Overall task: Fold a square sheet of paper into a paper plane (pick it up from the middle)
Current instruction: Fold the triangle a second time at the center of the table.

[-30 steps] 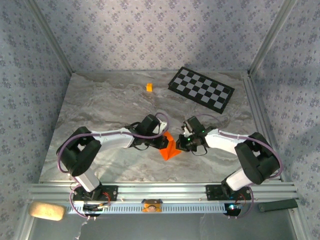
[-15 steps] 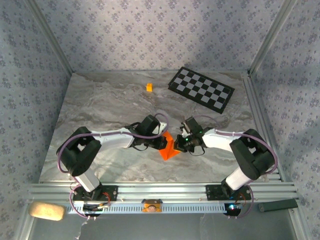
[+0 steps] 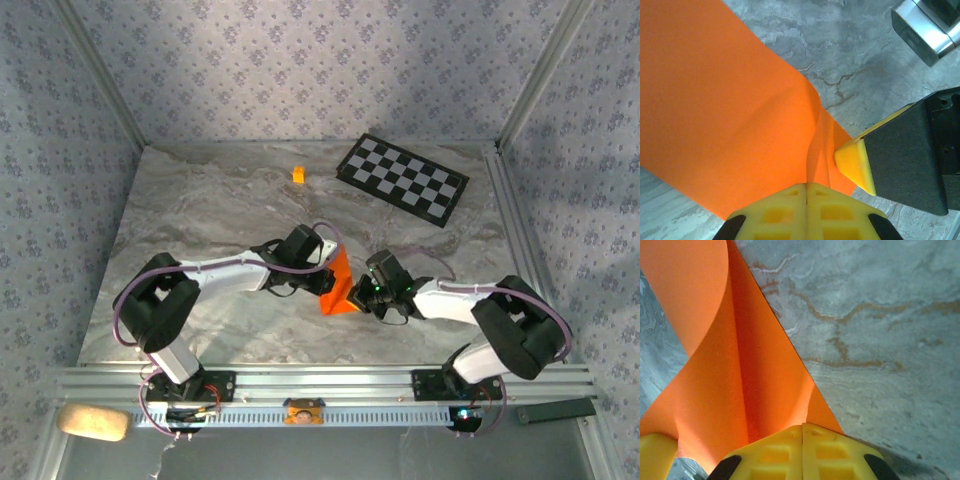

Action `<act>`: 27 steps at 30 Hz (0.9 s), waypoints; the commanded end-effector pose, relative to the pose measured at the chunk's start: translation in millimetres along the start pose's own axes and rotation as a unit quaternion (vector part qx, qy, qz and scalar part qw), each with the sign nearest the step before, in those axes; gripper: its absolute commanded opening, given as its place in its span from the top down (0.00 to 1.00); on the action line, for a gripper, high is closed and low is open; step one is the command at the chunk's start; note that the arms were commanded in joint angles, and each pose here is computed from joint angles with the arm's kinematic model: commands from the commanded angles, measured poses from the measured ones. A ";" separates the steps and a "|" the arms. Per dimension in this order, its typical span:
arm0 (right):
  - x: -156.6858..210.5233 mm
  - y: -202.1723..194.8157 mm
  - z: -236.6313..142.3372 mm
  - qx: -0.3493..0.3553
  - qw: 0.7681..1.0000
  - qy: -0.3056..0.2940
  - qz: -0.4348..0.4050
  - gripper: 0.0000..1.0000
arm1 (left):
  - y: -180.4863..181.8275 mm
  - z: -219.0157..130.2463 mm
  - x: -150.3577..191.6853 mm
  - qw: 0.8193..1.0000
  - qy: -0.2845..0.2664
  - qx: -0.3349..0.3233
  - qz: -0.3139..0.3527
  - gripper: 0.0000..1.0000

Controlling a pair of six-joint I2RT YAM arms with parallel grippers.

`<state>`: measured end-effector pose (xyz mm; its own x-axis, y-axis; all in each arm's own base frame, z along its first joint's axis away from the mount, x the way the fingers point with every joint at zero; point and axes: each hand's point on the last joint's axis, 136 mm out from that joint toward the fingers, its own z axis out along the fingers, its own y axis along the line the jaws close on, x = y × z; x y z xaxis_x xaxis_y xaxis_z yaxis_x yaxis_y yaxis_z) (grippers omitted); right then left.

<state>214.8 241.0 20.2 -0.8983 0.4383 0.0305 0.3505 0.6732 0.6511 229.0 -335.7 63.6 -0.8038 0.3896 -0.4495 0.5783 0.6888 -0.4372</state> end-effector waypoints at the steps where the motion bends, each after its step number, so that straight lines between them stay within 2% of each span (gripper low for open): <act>1: -4.3 1.7 -7.1 0.010 1.000 -0.009 -0.011 0.91 | 4.7 2.6 -1.2 1.000 0.012 -0.011 0.013 1.00; 6: -9.2 6.5 -14.2 0.020 0.997 0.008 -0.072 0.91 | 5.5 2.8 2.4 1.000 0.018 -0.011 0.017 1.00; 10: -10.3 10.5 -12.4 0.007 0.995 0.030 -0.094 0.92 | 6.2 3.3 3.5 0.999 0.023 -0.012 0.022 1.00; 14: -12.5 0.0 -7.0 0.031 0.993 0.041 -0.107 0.95 | 6.4 4.5 1.9 0.999 0.024 -0.011 0.024 1.00; 19: -6.3 -6.0 3.1 0.032 0.992 0.060 -0.102 0.97 | 7.7 5.5 2.8 0.999 0.032 -0.013 0.030 1.00; 27: -6.1 -17.2 2.2 0.053 0.996 0.040 -0.062 0.97 | 24.3 5.4 6.4 0.998 0.043 -0.041 0.020 1.00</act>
<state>225.0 236.9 19.0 -0.9624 0.2712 -0.0136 0.2053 0.7596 0.6171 231.5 -325.7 49.5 -0.7920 0.4519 -0.4105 0.5995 0.7029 -0.3828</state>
